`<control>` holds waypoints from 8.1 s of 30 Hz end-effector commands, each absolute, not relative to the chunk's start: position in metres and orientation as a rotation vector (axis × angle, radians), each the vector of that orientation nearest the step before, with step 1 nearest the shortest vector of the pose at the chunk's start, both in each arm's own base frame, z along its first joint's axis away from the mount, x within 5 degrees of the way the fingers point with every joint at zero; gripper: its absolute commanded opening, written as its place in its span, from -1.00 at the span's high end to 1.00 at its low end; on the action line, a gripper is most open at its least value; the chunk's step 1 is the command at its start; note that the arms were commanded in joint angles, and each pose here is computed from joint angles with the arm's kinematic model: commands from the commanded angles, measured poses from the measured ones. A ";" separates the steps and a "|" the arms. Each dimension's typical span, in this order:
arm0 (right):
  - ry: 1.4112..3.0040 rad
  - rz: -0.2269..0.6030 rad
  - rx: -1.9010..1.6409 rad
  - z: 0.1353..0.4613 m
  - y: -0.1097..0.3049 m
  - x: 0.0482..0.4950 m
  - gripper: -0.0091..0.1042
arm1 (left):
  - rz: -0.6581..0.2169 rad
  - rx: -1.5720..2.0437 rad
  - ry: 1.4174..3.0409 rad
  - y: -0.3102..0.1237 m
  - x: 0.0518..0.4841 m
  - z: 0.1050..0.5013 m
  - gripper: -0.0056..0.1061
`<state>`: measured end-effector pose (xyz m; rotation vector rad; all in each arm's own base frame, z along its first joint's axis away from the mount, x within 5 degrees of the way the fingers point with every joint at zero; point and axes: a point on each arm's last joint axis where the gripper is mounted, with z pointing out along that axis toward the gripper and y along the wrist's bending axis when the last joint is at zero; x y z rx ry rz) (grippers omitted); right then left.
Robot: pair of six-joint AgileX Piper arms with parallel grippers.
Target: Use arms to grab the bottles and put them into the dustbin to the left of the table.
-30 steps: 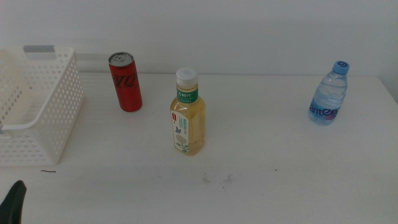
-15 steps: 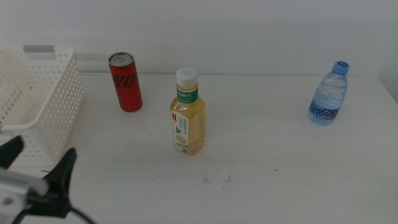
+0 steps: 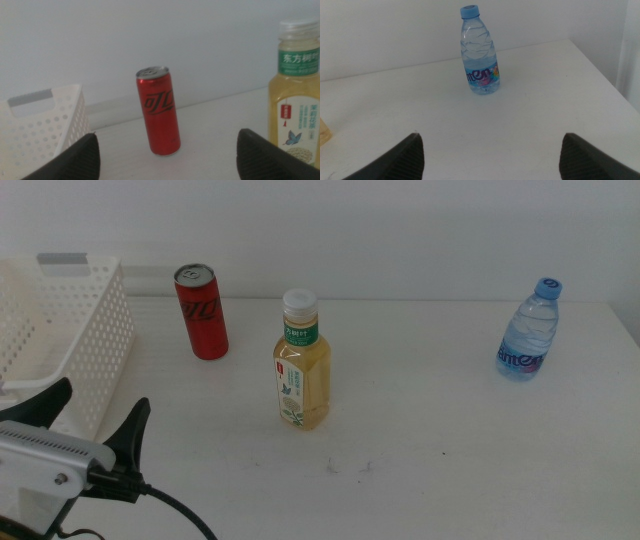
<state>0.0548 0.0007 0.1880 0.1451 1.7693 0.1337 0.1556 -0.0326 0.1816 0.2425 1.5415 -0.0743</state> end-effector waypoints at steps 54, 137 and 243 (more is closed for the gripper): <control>1.763 0.115 0.141 0.188 0.000 0.055 -0.65 | -0.183 0.107 1.763 -0.063 0.371 0.142 -0.78; 1.763 0.115 0.141 0.188 0.000 0.055 -0.65 | 0.063 0.011 2.786 0.123 0.420 0.236 -0.14; 1.763 0.115 0.141 0.188 0.000 0.055 -0.65 | -0.361 0.328 2.059 -0.134 0.258 0.276 0.86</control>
